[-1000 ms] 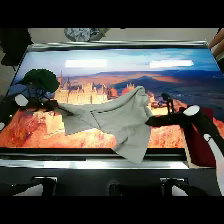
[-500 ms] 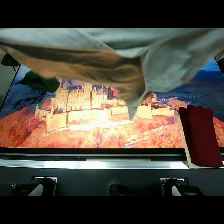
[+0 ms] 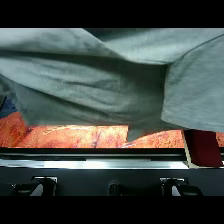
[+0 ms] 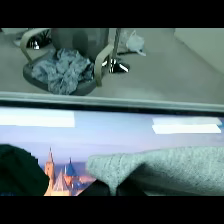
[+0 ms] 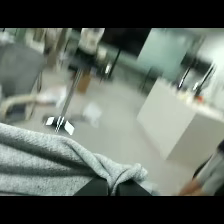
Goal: Fold the shirts.
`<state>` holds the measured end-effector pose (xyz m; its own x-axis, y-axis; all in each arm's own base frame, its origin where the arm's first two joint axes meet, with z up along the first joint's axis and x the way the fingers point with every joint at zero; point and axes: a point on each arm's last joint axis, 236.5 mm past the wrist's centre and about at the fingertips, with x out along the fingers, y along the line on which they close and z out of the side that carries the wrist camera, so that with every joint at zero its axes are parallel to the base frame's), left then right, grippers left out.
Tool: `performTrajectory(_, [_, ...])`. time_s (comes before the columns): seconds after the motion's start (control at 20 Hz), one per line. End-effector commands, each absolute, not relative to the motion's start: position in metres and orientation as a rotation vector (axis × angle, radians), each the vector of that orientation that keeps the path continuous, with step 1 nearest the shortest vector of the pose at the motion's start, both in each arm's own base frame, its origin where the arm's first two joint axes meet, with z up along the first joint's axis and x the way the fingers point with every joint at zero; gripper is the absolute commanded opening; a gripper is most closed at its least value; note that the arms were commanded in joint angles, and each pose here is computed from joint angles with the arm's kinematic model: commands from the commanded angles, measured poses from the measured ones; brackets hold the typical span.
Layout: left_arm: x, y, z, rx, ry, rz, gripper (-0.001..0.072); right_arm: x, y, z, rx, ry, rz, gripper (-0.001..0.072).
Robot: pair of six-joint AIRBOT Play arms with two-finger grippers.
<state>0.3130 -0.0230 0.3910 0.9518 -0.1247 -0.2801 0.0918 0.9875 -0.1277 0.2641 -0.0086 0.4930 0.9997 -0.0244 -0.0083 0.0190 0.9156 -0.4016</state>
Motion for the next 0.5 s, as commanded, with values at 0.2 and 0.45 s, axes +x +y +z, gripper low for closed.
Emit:
performTrajectory(0.2, [0.425, -0.013, 0.148, -0.114, 0.849, -0.106, 0.0032, 0.459, -0.010, 0.243, -0.228, 0.708, 0.174, 0.0048])
performTrajectory(0.45, [0.472, -0.008, -0.010, -0.166, 1.127, -0.081, 0.0033, 0.572, 0.023, 0.105, 0.127, 0.777, 0.258, 0.0050])
